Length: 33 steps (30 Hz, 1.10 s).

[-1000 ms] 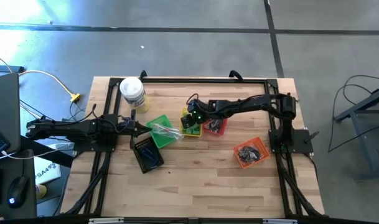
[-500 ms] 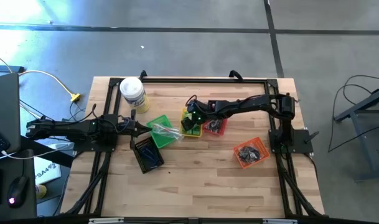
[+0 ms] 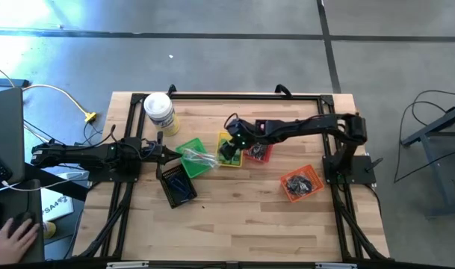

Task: Pick & Place Travel size toiletries
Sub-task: Return to Home Position

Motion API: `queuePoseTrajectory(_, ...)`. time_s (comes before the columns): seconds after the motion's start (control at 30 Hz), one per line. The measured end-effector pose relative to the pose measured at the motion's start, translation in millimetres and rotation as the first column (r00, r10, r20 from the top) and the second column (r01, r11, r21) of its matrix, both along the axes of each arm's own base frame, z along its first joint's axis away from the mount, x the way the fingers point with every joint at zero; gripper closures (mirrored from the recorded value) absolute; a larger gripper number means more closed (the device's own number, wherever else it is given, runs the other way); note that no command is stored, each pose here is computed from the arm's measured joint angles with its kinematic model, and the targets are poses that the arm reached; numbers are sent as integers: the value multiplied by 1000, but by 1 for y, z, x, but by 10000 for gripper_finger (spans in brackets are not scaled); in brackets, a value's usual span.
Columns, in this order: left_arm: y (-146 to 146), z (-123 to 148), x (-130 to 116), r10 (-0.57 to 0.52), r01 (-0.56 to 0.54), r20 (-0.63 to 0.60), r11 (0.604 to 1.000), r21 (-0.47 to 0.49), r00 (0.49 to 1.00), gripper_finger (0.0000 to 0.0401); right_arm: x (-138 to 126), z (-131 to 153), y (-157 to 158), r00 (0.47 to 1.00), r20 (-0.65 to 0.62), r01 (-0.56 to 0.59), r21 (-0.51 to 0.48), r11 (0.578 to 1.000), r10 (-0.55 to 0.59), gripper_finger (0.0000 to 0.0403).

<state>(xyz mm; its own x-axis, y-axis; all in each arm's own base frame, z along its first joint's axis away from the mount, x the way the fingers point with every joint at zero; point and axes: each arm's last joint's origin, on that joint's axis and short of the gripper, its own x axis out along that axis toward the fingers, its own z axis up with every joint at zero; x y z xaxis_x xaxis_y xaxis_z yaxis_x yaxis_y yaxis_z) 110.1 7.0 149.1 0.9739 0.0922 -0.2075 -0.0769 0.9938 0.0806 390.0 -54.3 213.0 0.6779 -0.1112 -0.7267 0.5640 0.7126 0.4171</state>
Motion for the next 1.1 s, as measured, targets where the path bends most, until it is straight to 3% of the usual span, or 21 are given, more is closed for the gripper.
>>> queuePoseTrajectory(0.17, 0, 0, 0, 0, 0, 0, 1000, 0, 1000, 401, -12, 32, 17, 999, 40, 16, -159, 987, -9, 129)
queuePoseTrajectory(0.3, 0, 0, 0, 0, 0, -1, 1000, 0, 1000, 401, -27, 65, 42, 996, 91, 6, -343, 939, 26, 142)
queuePoseTrajectory(0.43, 0, 0, 0, 0, 0, -1, 1000, -2, 1000, 401, -45, 98, 77, 969, 175, -57, -521, 852, 172, 161)
queuePoseTrajectory(0.53, 0, 0, 0, 1, -1, 1, 1000, -6, 1000, 401, -66, 119, 103, 900, 280, -93, -626, 775, 334, 183)
queuePoseTrajectory(0.63, 0, 0, 0, 7, -7, 1, 1000, -26, 1000, 401, -93, 123, 125, 779, 375, -132, -685, 717, 502, 214)
queuePoseTrajectory(0.8, 0, 0, 0, 8, -8, 6, 1000, -26, 1000, 401, -143, 106, 141, 601, 502, -108, -720, 686, 622, 280)
queuePoseTrajectory(1.0, 0, 5, 0, -1, 1, 15, 1000, -22, 1000, 401, -184, 70, 141, 549, 561, -74, -706, 705, 619, 377)
queuePoseTrajectory(1.1, 0, 6, 0, -1, 1, 19, 1000, -21, 1000, 401, -194, 52, 140, 541, 561, -85, -704, 705, 626, 395)
